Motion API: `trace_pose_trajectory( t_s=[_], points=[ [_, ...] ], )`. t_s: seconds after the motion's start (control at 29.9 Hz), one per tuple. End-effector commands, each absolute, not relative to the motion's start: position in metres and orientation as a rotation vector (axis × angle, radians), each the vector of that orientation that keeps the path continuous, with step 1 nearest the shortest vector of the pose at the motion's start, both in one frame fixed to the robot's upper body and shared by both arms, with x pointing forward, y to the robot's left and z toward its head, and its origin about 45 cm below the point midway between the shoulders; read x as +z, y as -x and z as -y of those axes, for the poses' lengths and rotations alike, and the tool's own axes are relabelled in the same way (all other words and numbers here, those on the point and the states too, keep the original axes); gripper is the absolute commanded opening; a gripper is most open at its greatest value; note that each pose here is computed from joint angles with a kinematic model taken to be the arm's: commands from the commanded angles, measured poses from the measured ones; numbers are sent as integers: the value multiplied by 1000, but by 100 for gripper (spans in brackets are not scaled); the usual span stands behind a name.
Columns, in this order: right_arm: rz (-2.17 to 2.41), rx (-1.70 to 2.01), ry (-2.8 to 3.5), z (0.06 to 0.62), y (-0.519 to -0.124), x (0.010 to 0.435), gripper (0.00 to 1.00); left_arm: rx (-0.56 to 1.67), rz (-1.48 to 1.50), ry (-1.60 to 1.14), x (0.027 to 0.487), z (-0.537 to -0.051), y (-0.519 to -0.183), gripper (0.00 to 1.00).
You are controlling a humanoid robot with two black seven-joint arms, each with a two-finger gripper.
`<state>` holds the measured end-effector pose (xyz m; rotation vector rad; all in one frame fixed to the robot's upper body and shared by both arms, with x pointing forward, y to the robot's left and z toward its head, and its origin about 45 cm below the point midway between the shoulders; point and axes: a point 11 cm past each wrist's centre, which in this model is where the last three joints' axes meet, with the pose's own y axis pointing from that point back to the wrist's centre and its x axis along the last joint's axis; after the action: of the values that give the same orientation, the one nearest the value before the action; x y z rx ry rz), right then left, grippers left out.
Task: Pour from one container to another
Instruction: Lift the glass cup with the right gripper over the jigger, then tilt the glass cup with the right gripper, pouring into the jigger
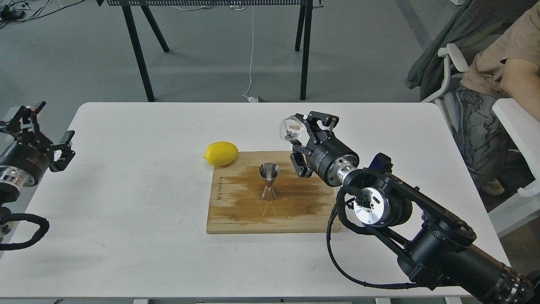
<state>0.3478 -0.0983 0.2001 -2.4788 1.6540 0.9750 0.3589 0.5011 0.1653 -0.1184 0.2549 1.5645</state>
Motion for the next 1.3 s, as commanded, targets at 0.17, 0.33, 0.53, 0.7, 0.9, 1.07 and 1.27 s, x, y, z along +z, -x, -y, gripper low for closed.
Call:
trace_pose_trajectory(
  t_s=[0.17, 0.33, 0.53, 0.7, 0.9, 1.07, 1.27],
  points=[
    [-1689, 858, 2595, 93, -340, 185, 44, 1564, -255, 118, 165, -501, -359, 96],
    [-1697, 777, 2657, 90, -337, 180, 44, 1564, -254, 119, 166, -501, -359, 96],
    [-1677, 730, 2710, 83, -334, 180, 44, 1563, -255, 120, 165, -500, -360, 96],
    [-1686, 666, 2731, 80, -338, 182, 43, 1563, -255, 120, 165, -500, -360, 96],
    [-1656, 601, 2792, 69, -336, 182, 43, 1564, -254, 119, 166, -501, -359, 96],
    [-1667, 507, 2835, 69, -336, 179, 43, 1563, -255, 120, 165, -500, -360, 96],
    [-1654, 428, 2892, 65, -333, 175, 43, 1563, -255, 120, 165, -500, -360, 96]
  ],
)
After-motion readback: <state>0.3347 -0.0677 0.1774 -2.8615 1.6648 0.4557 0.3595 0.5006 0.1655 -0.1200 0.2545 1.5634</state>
